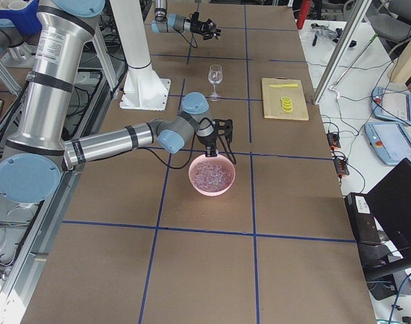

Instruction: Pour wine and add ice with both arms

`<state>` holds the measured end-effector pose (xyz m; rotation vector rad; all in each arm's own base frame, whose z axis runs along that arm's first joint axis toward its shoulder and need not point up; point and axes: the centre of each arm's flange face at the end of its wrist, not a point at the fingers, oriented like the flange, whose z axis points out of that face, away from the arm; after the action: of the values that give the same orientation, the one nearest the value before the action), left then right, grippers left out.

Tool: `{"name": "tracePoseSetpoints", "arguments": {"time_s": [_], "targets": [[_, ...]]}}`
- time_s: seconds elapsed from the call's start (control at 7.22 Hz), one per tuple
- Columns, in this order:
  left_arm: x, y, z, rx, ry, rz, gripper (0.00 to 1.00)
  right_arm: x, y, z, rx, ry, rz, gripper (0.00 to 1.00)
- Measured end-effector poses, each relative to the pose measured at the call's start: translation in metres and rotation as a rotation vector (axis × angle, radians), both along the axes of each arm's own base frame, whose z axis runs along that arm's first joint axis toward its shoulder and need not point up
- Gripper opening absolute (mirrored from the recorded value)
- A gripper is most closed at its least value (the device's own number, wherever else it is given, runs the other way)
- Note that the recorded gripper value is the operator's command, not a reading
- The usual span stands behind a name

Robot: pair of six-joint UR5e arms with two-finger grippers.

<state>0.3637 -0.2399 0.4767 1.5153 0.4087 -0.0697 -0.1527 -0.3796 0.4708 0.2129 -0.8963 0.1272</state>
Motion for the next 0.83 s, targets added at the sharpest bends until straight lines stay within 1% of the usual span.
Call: {"name": "tracePoseSetpoints", "arguments": {"time_s": [0.14, 0.28, 0.42, 0.55, 0.69, 0.83], "targets": [[0.007, 0.007, -0.008, -0.028, 0.136, 0.053, 0.00, 0.000, 0.000, -0.002, 0.003, -0.003, 0.000, 0.00], [0.012, 0.014, -0.025, -0.070, 0.319, 0.121, 0.00, 0.001, 0.001, -0.004, 0.005, -0.005, 0.000, 0.00], [0.015, 0.024, -0.047, -0.128, 0.534, 0.197, 0.00, 0.001, 0.001, -0.005, 0.007, -0.006, 0.000, 0.00], [0.017, 0.032, -0.061, -0.183, 0.698, 0.248, 0.00, 0.002, 0.002, -0.006, 0.008, -0.007, 0.001, 0.00], [0.019, 0.038, -0.068, -0.225, 0.809, 0.274, 0.00, 0.002, 0.002, -0.006, 0.008, -0.007, 0.001, 0.00], [0.022, 0.041, -0.068, -0.247, 0.853, 0.279, 0.00, 0.002, 0.002, -0.006, 0.008, -0.008, 0.001, 0.00]]}}
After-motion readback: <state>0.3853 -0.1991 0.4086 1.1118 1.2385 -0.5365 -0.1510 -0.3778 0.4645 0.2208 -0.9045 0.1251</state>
